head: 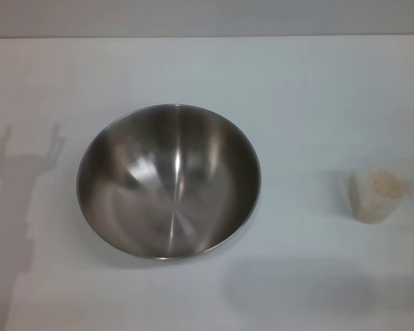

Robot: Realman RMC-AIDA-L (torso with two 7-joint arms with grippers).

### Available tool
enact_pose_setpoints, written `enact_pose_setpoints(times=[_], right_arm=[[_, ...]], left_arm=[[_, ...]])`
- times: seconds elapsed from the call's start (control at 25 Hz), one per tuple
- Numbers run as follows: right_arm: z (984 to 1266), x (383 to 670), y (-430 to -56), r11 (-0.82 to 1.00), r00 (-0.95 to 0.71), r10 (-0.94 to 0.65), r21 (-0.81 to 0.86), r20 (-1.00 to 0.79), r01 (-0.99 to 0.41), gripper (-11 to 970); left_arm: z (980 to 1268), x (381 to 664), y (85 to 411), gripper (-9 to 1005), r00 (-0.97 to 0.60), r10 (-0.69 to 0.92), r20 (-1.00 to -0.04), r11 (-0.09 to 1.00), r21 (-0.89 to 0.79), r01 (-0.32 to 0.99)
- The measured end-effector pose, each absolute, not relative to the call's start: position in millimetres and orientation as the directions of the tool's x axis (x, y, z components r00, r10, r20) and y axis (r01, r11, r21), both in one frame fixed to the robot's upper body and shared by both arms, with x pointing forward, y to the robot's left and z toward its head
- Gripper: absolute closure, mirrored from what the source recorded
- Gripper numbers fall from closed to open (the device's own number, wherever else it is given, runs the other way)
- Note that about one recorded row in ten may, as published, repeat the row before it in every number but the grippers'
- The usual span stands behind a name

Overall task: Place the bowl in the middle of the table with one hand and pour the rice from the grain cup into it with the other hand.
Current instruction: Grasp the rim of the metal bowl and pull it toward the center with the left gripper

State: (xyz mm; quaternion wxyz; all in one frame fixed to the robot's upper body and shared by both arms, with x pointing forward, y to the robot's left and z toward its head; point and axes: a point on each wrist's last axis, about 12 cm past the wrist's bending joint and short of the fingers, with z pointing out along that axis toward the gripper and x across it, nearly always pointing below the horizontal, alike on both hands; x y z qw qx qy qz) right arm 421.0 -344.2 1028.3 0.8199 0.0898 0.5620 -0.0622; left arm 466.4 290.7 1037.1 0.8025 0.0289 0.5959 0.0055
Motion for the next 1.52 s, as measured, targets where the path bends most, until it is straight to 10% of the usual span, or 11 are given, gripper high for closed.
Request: enact_pose_setpoints(times=[1.52], right_arm=[[1029.6, 428.3, -339.0, 0.976, 0.369, 0.029, 0.107, -0.929, 0.191, 119]], left_arm=[[1193.2, 576.5, 282.5, 131, -0.411, 0.203, -0.889, 0.960, 0.097, 0.263]])
